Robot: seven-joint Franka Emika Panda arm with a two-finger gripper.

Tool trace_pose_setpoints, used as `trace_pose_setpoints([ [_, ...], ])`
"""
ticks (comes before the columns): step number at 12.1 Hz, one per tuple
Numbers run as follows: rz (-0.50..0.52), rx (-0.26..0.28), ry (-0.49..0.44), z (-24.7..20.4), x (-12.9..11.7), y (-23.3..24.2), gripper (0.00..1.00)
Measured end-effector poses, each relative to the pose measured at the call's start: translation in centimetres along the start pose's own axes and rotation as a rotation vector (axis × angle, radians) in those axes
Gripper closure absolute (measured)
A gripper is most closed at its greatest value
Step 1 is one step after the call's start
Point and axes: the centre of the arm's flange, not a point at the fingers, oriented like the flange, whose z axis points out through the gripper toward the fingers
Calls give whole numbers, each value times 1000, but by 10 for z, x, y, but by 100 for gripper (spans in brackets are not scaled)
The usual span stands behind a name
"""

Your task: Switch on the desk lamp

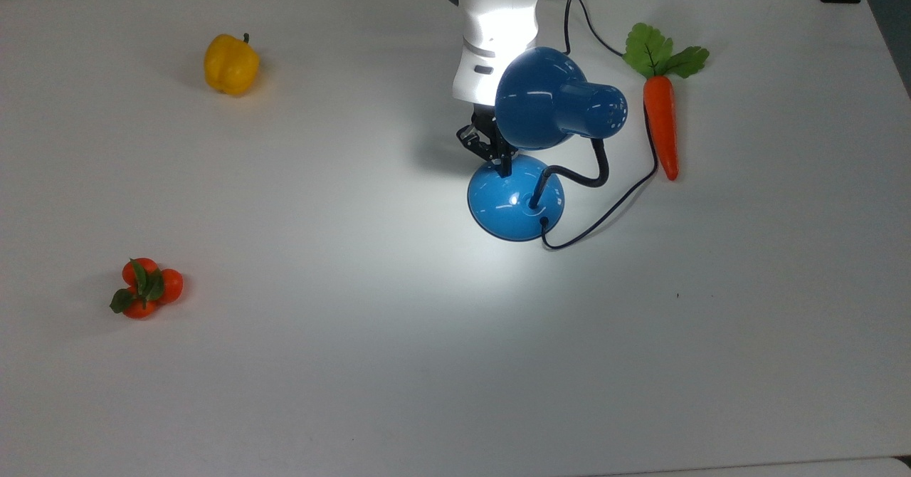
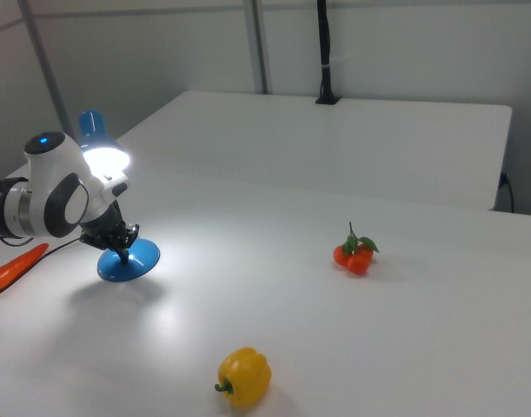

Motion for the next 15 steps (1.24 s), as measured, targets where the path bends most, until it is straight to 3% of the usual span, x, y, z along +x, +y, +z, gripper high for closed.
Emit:
trace_pose_setpoints([
  [3, 1, -2, 2, -6, 4, 1, 99],
  [8, 44, 14, -278, -54, -3, 25, 99],
  [12, 160, 9, -424, -136, -2, 81, 99],
  [15, 291, -21, -409, -209, 1, 130, 99],
])
